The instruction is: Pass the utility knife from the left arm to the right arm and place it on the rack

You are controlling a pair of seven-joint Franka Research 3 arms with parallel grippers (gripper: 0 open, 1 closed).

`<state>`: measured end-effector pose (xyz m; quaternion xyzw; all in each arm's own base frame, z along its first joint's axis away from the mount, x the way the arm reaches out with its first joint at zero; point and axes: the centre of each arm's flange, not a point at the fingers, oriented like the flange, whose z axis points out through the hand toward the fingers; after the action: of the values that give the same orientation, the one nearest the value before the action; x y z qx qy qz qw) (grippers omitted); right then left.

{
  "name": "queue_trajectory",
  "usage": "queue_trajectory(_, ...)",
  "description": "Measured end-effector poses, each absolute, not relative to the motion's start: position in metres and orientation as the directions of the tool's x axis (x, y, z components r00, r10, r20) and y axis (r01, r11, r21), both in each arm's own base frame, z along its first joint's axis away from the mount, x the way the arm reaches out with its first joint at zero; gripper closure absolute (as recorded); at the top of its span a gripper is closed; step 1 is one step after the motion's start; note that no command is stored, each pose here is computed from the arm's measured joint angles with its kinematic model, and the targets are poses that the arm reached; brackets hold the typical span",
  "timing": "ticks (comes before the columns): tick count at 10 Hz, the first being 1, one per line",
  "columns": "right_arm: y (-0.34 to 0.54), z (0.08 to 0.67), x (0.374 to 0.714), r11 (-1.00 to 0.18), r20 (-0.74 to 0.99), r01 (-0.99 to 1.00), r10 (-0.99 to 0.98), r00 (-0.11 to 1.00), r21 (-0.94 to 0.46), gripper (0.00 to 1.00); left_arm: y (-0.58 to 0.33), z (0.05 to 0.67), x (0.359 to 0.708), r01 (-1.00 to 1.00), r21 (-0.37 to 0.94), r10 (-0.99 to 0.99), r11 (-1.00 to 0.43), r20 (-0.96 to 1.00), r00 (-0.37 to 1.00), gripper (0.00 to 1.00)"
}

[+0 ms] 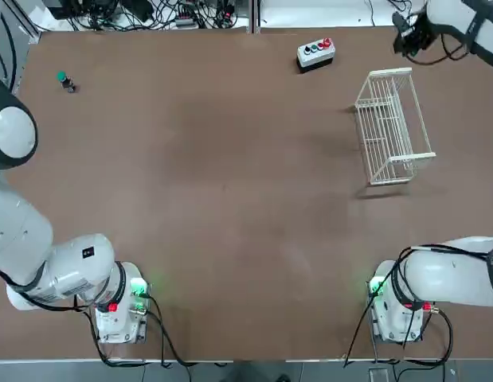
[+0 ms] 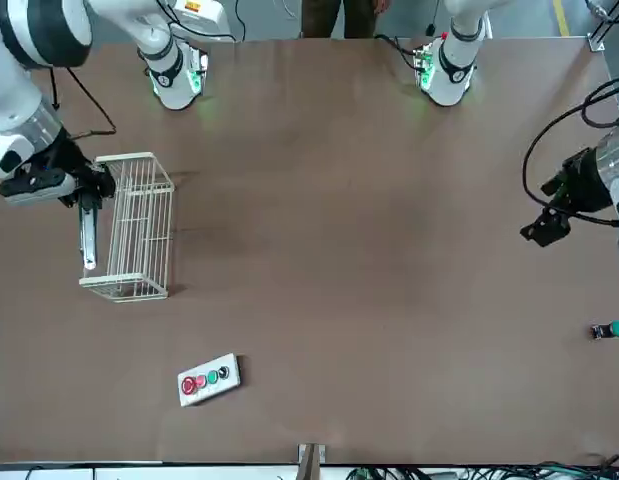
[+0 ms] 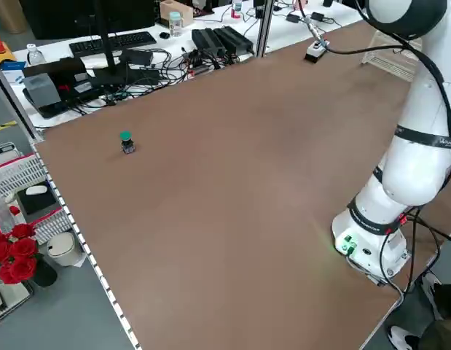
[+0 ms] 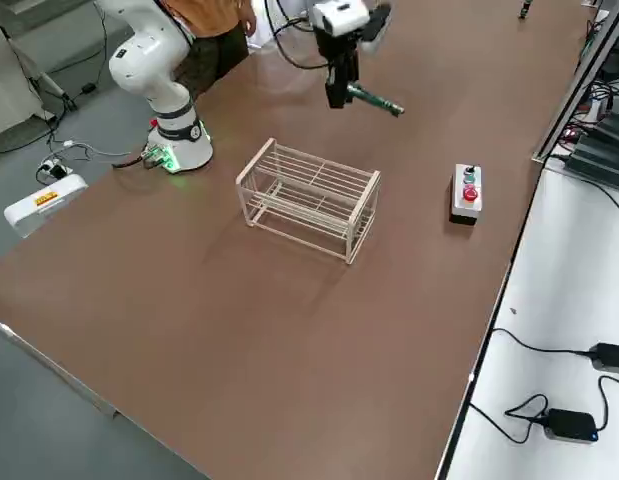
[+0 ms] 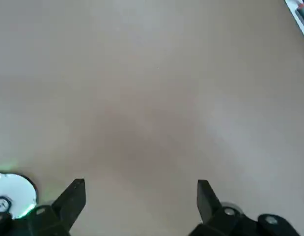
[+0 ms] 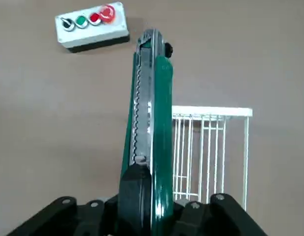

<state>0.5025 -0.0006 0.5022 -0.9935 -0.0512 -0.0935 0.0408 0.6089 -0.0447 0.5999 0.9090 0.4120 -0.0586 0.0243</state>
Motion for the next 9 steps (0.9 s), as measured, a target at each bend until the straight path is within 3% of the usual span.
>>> queue_trajectory(4,-0.036,0.452,0.492,-0.988,0.212,0.101,0.074,0.975,-0.12,0.99,-0.036,0.601,0.604,0.727,-0.024,0.724,-0.687,-0.118,0.68,0.0)
queue_trajectory(9,-0.023,0.39,0.486,-0.984,0.116,0.139,0.126,0.985,-0.115,0.99,-0.026,0.563,0.601,0.702,-0.118,0.711,-0.703,-0.138,0.689,0.0)
